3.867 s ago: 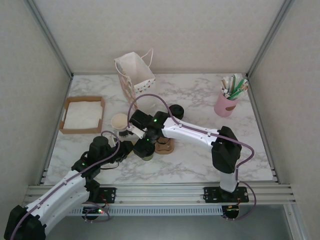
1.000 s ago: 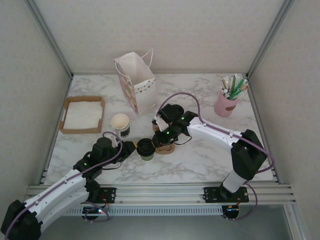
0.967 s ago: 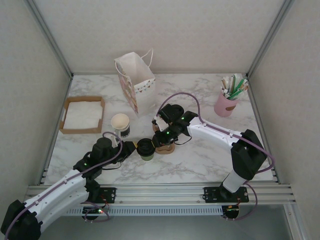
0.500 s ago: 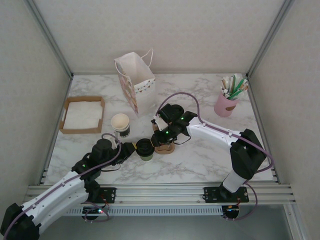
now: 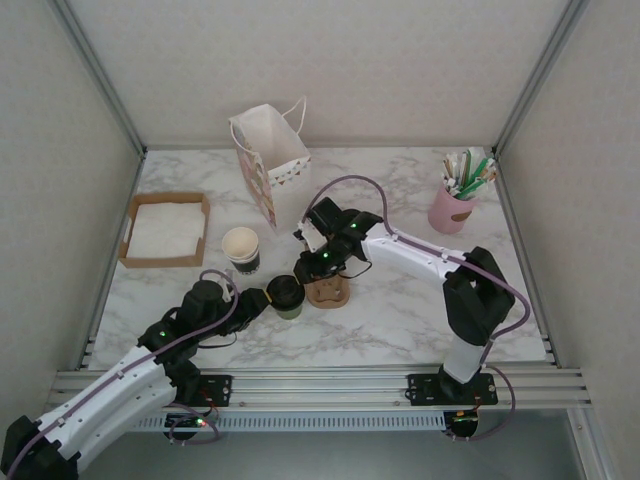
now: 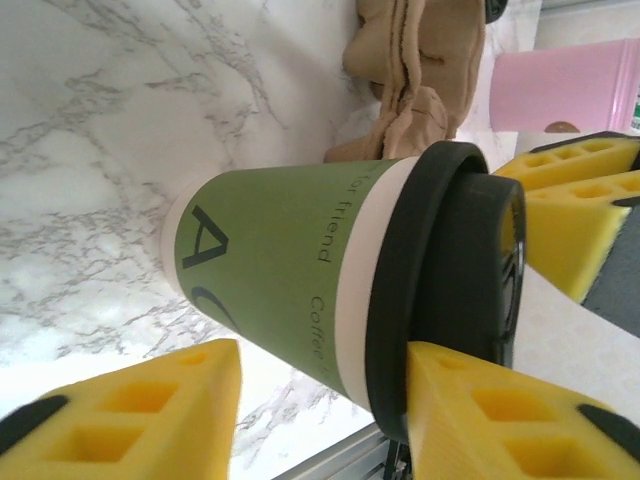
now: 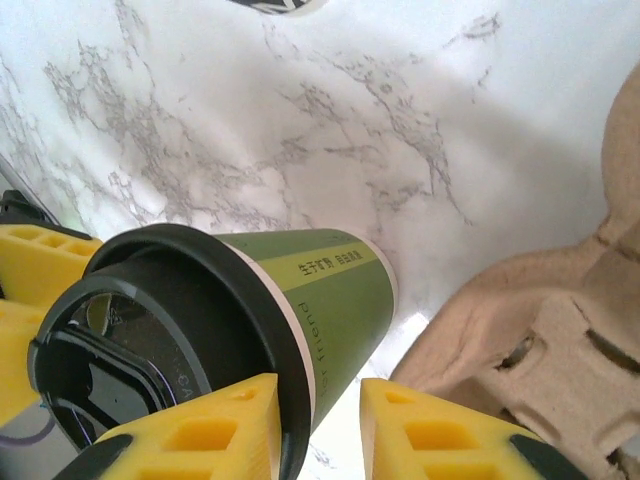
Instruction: Pack the takeout coffee
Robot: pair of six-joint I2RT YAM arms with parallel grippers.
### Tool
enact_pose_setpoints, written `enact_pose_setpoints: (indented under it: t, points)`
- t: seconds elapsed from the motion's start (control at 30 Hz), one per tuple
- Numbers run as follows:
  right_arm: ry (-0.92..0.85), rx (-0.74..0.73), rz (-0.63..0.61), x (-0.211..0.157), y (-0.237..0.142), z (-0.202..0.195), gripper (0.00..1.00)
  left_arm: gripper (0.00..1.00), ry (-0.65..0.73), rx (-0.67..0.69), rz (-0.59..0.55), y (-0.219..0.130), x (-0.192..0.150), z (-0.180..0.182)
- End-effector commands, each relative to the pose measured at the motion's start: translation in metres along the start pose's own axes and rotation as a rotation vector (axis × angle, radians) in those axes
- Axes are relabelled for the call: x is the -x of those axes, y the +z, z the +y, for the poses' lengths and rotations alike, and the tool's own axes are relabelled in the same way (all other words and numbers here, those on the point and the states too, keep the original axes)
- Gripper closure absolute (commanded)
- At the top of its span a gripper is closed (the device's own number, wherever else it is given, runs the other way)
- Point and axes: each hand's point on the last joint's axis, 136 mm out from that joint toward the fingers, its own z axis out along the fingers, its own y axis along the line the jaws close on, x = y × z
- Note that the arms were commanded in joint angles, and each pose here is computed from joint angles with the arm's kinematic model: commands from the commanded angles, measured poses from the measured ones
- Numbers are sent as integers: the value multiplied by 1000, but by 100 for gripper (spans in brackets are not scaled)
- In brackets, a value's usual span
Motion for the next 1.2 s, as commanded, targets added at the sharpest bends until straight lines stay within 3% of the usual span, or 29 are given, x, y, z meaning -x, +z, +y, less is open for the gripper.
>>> enact_pose_setpoints:
  t: [0.0, 0.4, 0.77, 1.03, 1.17]
  points:
    - [-12, -39, 26, 5, 6, -10, 72, 49, 7, 86, 30, -5, -8, 16]
    - [-5, -84, -33, 20, -23, -18, 63, 43, 41, 68, -3, -15, 4, -6]
    - [30, -48, -62, -8, -47, -10, 63, 44, 84, 52, -5, -21, 11, -31]
    - [92, 161, -87, -38, -55, 19, 82, 71, 107, 88, -38, -24, 29, -29]
    - [110, 196, -92, -43, -51, 24, 100, 75, 129, 79, -34, -17, 37, -33]
